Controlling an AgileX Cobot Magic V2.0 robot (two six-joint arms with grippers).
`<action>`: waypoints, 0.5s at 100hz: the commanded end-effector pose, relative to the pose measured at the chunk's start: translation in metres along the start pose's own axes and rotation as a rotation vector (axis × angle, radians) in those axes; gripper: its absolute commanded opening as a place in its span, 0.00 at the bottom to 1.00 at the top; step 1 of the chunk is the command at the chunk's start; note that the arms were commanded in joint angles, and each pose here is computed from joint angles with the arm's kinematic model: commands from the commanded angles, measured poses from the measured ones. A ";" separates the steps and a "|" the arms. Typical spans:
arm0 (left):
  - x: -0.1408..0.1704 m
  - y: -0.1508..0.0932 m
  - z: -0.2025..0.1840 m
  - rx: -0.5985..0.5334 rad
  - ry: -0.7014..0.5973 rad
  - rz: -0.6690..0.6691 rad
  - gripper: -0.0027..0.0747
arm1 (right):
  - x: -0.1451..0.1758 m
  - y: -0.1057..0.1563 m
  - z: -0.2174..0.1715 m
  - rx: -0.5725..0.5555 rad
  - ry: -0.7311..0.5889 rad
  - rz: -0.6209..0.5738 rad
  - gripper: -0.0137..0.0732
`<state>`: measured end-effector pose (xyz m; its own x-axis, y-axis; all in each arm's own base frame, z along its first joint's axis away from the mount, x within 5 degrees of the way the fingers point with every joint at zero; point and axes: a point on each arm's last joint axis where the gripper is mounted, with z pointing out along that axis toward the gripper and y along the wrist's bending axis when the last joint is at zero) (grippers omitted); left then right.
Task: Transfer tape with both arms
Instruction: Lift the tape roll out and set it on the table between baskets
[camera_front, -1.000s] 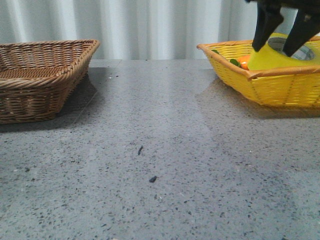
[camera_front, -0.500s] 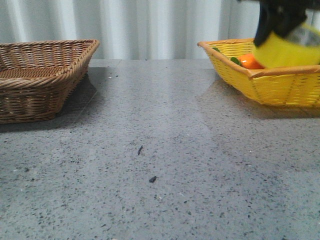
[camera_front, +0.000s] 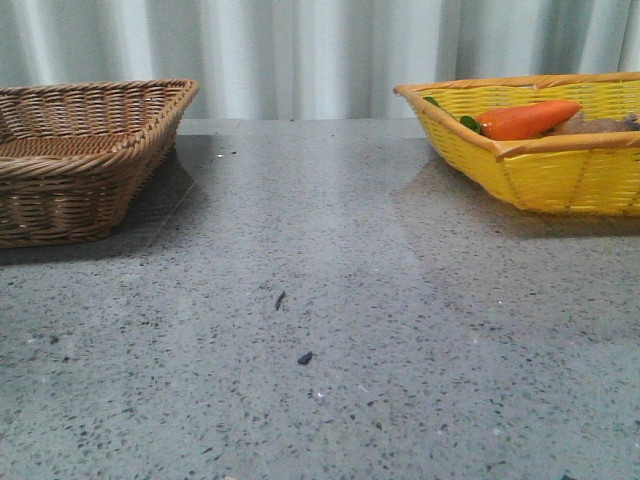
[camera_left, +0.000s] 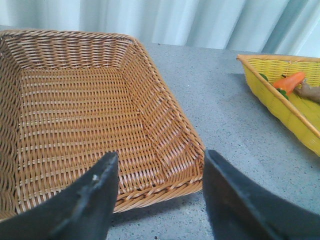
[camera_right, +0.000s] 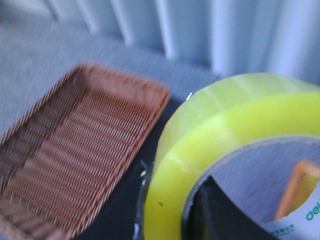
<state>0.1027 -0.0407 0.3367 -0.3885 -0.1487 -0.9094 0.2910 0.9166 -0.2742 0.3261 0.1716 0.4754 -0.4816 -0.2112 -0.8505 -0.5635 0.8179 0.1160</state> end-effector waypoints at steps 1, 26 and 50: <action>-0.016 -0.005 -0.003 0.027 -0.096 -0.012 0.49 | 0.002 0.007 0.016 -0.031 0.041 -0.013 0.09; -0.016 -0.005 -0.003 0.029 -0.091 -0.016 0.49 | 0.052 0.001 0.113 -0.111 0.345 0.061 0.09; -0.013 -0.008 -0.003 0.063 -0.051 -0.081 0.49 | 0.065 -0.003 0.135 -0.113 0.406 0.090 0.40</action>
<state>0.1016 -0.0425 0.3359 -0.4134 -0.1768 -0.8932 0.2928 0.9030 -0.3143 0.3981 0.2316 0.3044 -0.7975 -0.4069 -0.4454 -0.5449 0.8027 0.2423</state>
